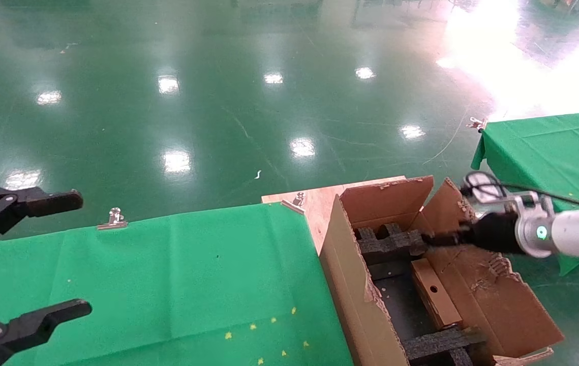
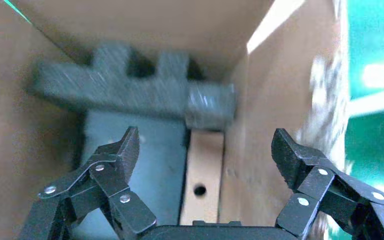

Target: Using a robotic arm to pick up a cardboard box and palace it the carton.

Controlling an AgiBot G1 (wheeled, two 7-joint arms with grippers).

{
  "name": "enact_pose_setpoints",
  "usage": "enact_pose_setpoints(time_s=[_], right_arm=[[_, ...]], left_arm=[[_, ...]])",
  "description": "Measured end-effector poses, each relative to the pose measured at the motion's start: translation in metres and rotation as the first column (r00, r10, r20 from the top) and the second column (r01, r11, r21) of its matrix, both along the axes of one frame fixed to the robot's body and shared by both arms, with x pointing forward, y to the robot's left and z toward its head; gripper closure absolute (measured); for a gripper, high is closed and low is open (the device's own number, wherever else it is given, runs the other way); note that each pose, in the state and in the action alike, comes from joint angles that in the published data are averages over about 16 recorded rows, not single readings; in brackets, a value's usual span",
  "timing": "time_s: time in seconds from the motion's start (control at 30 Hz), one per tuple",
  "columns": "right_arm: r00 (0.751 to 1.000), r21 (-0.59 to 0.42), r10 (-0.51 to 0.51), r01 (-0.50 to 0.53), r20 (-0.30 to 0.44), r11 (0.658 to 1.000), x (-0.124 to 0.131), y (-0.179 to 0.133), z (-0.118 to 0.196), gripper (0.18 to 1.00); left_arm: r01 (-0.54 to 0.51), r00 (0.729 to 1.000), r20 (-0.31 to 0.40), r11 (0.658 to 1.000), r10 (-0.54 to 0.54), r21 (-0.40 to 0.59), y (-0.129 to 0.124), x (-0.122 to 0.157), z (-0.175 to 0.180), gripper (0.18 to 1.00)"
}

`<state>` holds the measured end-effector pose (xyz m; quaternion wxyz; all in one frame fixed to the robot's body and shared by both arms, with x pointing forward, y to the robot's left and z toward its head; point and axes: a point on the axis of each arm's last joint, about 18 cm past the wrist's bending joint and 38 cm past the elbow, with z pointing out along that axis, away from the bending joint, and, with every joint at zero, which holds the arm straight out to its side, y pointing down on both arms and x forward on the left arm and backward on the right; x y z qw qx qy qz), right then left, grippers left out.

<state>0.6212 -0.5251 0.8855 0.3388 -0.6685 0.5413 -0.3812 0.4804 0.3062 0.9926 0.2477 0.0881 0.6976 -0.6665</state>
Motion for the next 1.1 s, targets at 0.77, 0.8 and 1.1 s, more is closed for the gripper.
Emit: enact_pose_setpoints(time_s=[0.77, 0.8, 1.1], right_arm=[[0.862, -0.012, 0.467, -0.475, 0.199, 0.88, -0.051, 0.122, 0.116, 0.178], [0.859, -0.011, 0.471, -0.479, 0.199, 0.878, -0.052, 0.123, 0.116, 0.178], [0.845, -0.011, 0.496, -0.505, 0.2, 0.863, -0.052, 0.13, 0.116, 0.178]], left_arm=[[0.0, 1.0, 0.0, 1.0, 0.0, -0.001, 0.0, 0.0, 0.0, 0.183], [0.0, 1.0, 0.0, 1.0, 0.0, -0.001, 0.0, 0.0, 0.0, 0.183], [0.0, 1.0, 0.0, 1.0, 0.0, -0.001, 0.0, 0.0, 0.0, 0.183]])
